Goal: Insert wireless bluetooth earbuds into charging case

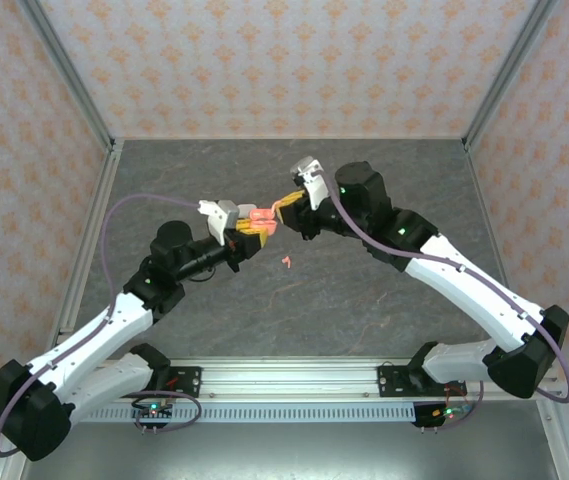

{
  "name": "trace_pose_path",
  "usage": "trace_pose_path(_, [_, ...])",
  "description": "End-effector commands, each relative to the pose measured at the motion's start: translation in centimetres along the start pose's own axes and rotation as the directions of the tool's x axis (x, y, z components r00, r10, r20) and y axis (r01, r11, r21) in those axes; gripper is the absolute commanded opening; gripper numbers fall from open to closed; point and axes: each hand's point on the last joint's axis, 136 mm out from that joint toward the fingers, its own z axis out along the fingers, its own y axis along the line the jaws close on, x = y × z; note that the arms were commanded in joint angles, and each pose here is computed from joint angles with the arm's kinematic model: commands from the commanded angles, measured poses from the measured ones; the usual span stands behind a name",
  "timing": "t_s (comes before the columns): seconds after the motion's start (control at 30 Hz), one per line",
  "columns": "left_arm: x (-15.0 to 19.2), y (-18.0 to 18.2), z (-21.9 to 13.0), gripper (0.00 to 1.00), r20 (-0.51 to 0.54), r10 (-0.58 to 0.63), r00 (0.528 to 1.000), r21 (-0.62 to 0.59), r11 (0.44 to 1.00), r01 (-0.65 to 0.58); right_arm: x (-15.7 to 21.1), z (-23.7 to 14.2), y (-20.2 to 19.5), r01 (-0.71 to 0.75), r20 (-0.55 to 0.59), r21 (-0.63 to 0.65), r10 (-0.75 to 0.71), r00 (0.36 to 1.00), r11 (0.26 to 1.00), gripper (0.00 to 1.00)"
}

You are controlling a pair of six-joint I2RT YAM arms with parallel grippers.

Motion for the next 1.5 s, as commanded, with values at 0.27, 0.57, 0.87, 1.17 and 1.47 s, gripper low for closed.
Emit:
trace_pose_path(0.27, [-4.0, -2.7, 0.2, 0.0, 0.092, 0.041, 0.995, 0.11, 0.993, -0.051, 0.0, 1.2, 1.3, 0.106, -0.012, -0.039, -0.106, 0.994, 0.994, 0.17])
trace_pose_path(0.57, [-3.7, -2.8, 0.1, 0.0, 0.078, 0.047, 0.996, 0.116, 0.992, -0.055, -0.7, 1.5, 1.1, 0.111, 0.004, -0.022, -0.111, 0.994, 0.994, 0.16])
trace_pose_path(0.87, [-3.6, -3.0, 0.2, 0.0, 0.074, 0.048, 0.996, 0.129, 0.99, -0.058, -0.9, 2.0, 0.2, 0.103, 0.001, 0.025, -0.103, 0.995, 0.994, 0.16])
trace_pose_path(1.17, [-3.7, -3.0, 0.2, 0.0, 0.074, 0.054, 0.996, 0.13, 0.99, -0.063, -0.7, 2.4, 0.6, 0.104, -0.009, -0.007, -0.104, 0.994, 0.995, 0.16])
trace_pose_path(1.47, [-3.9, -3.1, 0.0, 0.0, 0.08, 0.055, 0.995, 0.126, 0.99, -0.065, 1.0, 2.4, 2.1, 0.119, -0.07, -0.109, -0.127, 0.989, 0.987, 0.16])
